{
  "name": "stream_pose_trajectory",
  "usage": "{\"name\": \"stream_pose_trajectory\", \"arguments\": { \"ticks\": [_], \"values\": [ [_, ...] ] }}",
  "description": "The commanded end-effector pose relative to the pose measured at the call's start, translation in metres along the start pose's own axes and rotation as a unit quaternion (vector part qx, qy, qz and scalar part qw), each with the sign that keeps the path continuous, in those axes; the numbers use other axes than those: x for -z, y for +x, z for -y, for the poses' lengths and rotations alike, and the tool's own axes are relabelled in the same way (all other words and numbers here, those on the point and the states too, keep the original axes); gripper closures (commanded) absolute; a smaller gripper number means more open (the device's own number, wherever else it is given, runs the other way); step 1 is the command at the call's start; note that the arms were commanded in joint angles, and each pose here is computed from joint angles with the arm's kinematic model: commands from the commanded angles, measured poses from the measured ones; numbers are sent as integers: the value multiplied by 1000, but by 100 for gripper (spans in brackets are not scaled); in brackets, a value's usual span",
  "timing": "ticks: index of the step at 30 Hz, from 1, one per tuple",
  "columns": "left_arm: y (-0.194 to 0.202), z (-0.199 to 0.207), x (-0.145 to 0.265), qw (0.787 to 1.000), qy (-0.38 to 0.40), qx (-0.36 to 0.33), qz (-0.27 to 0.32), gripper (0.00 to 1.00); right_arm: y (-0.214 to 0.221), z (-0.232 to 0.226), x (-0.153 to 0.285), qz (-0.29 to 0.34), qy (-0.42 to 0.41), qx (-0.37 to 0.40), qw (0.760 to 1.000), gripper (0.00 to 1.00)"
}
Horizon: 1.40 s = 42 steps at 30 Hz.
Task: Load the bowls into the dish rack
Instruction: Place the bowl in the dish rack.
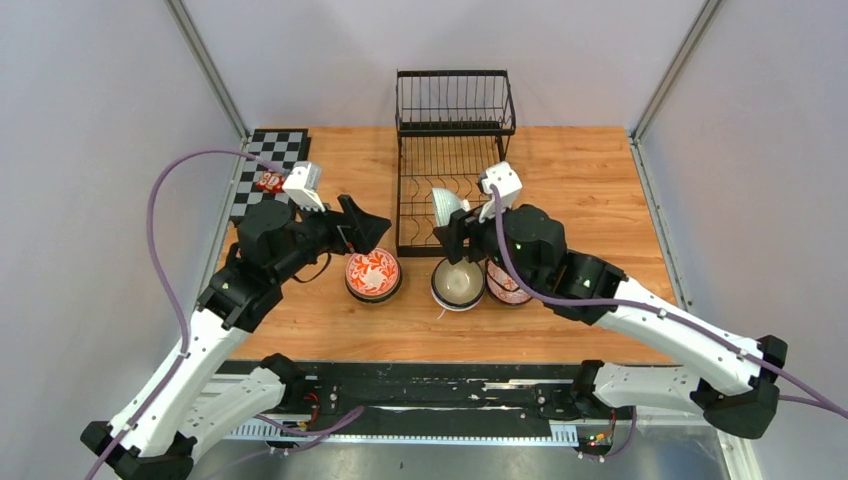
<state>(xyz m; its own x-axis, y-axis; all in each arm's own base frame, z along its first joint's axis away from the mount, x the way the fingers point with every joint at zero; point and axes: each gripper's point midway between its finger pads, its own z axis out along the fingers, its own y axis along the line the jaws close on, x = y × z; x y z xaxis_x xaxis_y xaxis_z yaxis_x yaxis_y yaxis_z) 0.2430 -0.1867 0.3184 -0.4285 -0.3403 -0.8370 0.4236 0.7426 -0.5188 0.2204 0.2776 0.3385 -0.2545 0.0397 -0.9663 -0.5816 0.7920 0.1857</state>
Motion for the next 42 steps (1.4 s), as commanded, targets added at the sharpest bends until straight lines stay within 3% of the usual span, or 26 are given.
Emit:
{"name": "stream_pose_trajectory", "arguments": {
  "ticks": [1, 8, 20, 30, 42],
  "values": [
    [-2, -19, 26, 995, -61, -65, -31, 0, -26, 29, -10, 28, 62, 40, 997, 97],
    [-8, -28, 53, 988, -84, -122, -31, 0, -14, 68, -40, -3, 91, 31, 995, 97],
    [32, -47, 66, 981, -78, -161, -70, 0, 29, 136, -92, -57, 138, 9, 989, 97],
    [40, -44, 58, 984, -58, -154, -73, 0, 53, 171, -126, -67, 163, 1, 984, 97],
    [47, -67, 47, 977, -97, -176, -73, 0, 71, 221, -154, -69, 194, 5, 979, 97]
  ]
}}
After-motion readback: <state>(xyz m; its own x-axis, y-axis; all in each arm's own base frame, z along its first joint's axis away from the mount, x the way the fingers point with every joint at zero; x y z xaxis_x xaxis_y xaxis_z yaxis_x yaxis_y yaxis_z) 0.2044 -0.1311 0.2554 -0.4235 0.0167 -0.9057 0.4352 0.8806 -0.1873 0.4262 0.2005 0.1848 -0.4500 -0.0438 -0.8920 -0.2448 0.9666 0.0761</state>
